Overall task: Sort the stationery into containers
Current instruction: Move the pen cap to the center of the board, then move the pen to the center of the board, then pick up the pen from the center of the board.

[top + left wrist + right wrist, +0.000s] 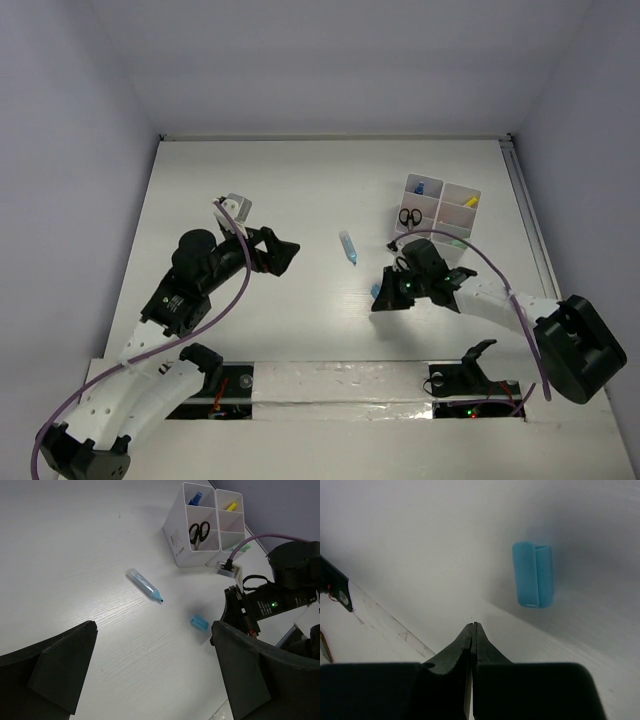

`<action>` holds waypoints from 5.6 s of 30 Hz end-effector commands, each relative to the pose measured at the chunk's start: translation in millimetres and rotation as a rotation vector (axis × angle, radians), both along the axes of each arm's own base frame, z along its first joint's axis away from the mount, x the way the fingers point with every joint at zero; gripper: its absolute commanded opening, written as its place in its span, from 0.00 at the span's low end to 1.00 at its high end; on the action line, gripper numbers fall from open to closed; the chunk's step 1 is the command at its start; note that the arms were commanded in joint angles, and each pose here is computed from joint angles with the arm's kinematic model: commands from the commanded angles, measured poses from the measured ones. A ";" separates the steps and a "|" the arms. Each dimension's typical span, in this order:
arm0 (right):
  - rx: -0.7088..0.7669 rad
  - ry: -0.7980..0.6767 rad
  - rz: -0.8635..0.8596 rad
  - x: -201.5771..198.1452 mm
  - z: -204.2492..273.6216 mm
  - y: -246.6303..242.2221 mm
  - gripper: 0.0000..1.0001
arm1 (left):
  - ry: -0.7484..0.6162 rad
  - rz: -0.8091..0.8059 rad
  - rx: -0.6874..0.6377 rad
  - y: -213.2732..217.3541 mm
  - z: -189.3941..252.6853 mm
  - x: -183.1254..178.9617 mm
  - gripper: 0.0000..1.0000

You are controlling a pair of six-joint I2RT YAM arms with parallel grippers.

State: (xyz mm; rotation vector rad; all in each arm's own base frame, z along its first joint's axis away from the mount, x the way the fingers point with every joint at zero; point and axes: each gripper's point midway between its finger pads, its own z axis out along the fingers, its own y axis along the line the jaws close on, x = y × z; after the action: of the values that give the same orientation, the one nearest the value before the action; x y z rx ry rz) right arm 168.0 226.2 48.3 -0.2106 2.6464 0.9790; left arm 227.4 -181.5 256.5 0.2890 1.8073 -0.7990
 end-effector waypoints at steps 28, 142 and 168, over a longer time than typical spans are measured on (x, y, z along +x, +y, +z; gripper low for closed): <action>-0.356 -0.381 -0.292 145.9 -6.8 -21.1 0.00 | -0.087 0.028 -0.027 7.7 24.3 3.9 0.99; 0.043 -0.917 -0.354 73.3 224.8 -48.4 0.43 | 0.120 -0.121 0.512 -132.1 -161.4 89.3 0.62; 0.030 -0.916 -0.365 74.2 219.5 -51.2 0.43 | 0.260 -0.219 0.705 -138.7 -237.5 87.3 0.23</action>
State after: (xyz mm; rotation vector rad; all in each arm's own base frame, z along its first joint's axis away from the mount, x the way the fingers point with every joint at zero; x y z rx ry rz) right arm 235.7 177.6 255.1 -0.1529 1.7935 0.5943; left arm 317.5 -319.1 22.6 0.8716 2.2608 -0.3221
